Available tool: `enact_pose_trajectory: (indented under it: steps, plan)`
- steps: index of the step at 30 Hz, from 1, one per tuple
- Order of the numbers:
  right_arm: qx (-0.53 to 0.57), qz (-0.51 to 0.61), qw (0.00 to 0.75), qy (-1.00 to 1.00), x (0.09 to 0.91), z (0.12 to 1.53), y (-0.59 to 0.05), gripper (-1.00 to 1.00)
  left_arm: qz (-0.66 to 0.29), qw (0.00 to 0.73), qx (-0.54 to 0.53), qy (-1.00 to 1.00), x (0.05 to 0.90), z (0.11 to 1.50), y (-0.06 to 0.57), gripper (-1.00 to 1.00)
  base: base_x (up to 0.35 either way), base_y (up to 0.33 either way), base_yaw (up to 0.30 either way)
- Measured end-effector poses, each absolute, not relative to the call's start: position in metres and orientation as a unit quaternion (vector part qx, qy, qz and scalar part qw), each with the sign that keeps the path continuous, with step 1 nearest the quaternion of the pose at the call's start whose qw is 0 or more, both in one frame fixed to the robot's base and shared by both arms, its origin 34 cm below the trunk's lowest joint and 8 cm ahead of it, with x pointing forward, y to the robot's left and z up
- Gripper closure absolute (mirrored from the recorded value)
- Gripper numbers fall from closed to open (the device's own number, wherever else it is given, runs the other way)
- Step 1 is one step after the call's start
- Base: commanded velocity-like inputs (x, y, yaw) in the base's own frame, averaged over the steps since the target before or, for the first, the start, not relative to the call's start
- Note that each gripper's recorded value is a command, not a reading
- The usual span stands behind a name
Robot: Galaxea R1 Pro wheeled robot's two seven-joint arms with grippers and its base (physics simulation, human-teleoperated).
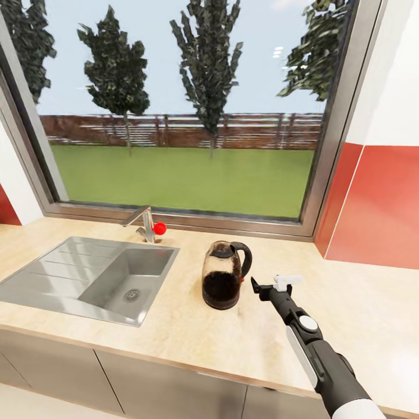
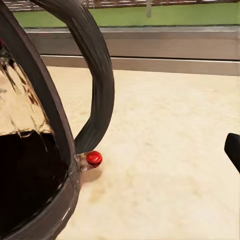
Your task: Set up a coffee station on the kitchen countertop: keep the coffee maker on the countertop, move the bottle of coffee from the kitchen shelf to the counter next to the coffee maker, place a paper coffee filter on top of the coffee maker, put the saucer next to the coffee maker with the coffee cup on the saucer, and place the electric kettle next to the coffee maker.
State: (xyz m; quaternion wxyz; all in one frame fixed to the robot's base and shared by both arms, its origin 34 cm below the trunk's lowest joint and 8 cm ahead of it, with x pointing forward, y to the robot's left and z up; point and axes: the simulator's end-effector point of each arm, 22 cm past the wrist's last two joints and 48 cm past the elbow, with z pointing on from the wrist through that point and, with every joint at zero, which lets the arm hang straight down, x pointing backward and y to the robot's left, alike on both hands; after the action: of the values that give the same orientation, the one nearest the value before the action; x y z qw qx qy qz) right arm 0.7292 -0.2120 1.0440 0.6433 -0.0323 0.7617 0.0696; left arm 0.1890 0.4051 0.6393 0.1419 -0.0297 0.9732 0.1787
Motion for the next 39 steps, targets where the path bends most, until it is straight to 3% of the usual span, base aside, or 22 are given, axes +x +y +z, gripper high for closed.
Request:
enact_pose_trajectory:
  steps: [39]
  plan:
    - [-0.026,0.065,0.667,0.742,0.731,1.056,-0.218,-1.00,0.177,0.140,-0.029,0.974,0.186,0.639,0.403,-1.00,0.000,0.000,0.000]
